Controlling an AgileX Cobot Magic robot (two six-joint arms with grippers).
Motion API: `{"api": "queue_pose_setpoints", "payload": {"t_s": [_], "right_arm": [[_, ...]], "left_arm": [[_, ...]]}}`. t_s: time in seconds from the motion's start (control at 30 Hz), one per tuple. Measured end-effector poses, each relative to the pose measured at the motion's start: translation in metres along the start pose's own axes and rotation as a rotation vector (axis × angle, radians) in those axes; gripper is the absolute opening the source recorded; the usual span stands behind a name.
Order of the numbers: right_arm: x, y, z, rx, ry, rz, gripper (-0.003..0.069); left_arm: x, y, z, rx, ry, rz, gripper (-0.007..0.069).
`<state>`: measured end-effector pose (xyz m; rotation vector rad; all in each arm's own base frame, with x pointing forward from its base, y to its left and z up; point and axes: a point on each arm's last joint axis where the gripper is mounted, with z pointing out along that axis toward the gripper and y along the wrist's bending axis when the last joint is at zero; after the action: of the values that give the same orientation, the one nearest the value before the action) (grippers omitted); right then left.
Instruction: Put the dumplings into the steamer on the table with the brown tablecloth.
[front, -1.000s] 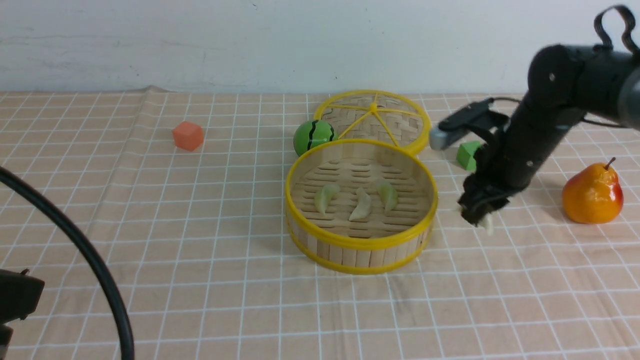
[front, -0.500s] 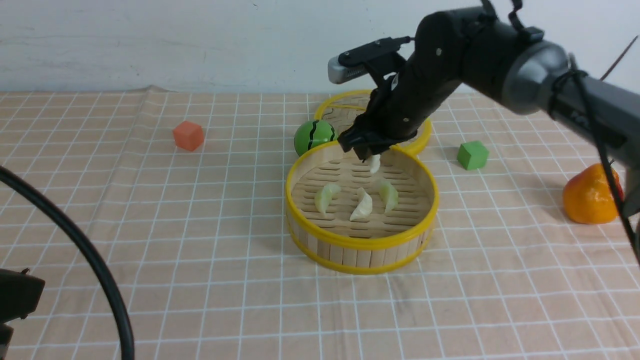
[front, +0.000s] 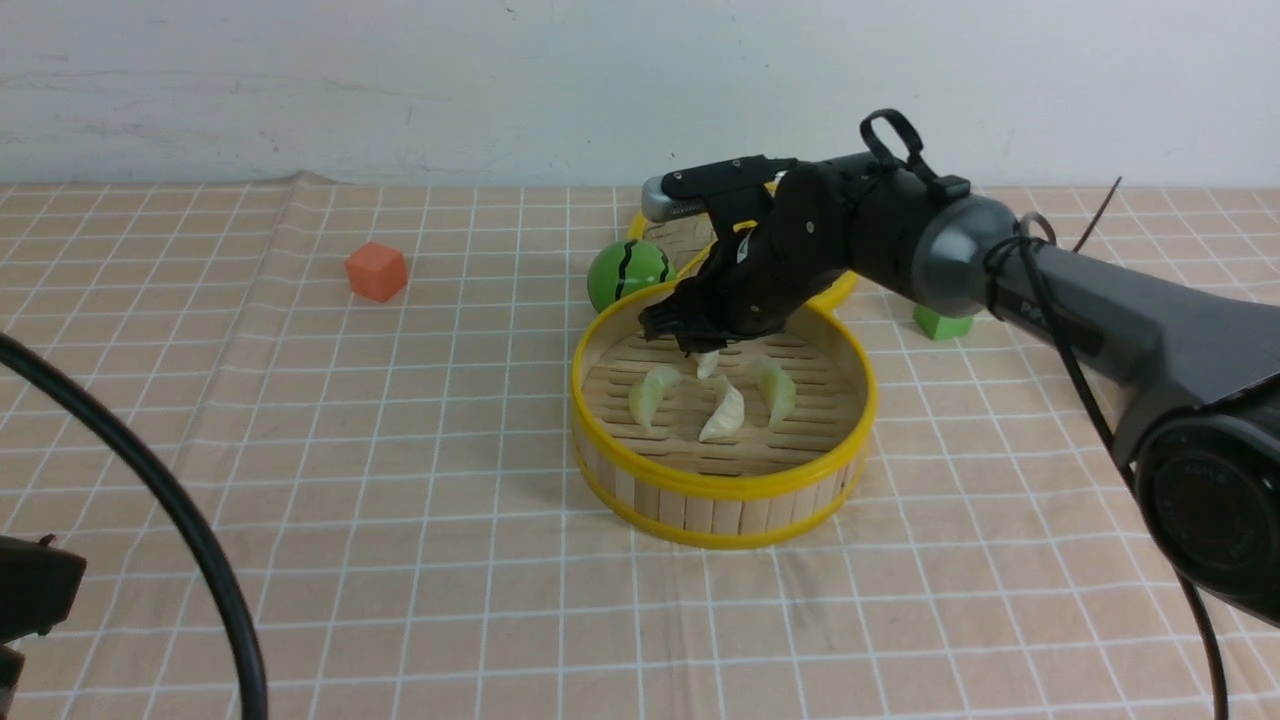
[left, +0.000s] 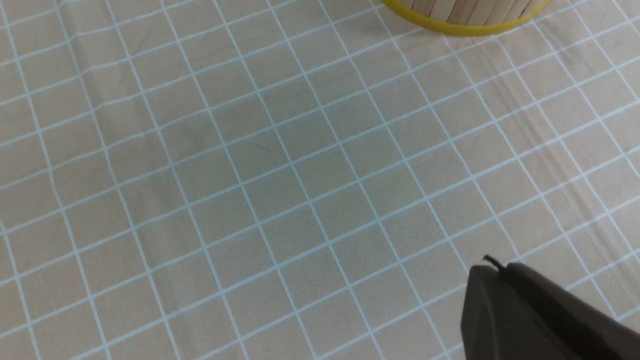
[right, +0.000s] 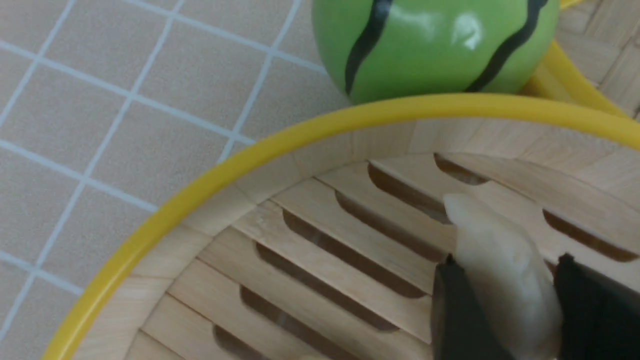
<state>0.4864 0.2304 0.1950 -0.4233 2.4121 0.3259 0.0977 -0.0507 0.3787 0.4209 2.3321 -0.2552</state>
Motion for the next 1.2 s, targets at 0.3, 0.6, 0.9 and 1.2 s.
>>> {"api": "queue_pose_setpoints", "payload": {"t_s": [0.3, 0.6, 0.9, 1.2], "right_arm": [[-0.038, 0.012, -0.087, -0.019, 0.019, -0.025, 0.0459], [-0.062, 0.028, -0.262, -0.039, -0.122, -0.173, 0.0208], [-0.007, 0.036, -0.361, -0.115, -0.200, -0.224, -0.0019], [0.103, 0.032, -0.426, -0.173, -0.555, -0.210, -0.0020]], "left_arm": [[0.011, 0.002, -0.001, -0.001, 0.004, -0.010, -0.0003], [0.086, 0.014, -0.010, 0.042, -0.207, -0.193, 0.0001], [0.132, 0.024, -0.003, 0.122, -0.583, -0.310, 0.0004], [0.138, 0.024, 0.013, 0.112, -0.558, -0.305, 0.0009]]}}
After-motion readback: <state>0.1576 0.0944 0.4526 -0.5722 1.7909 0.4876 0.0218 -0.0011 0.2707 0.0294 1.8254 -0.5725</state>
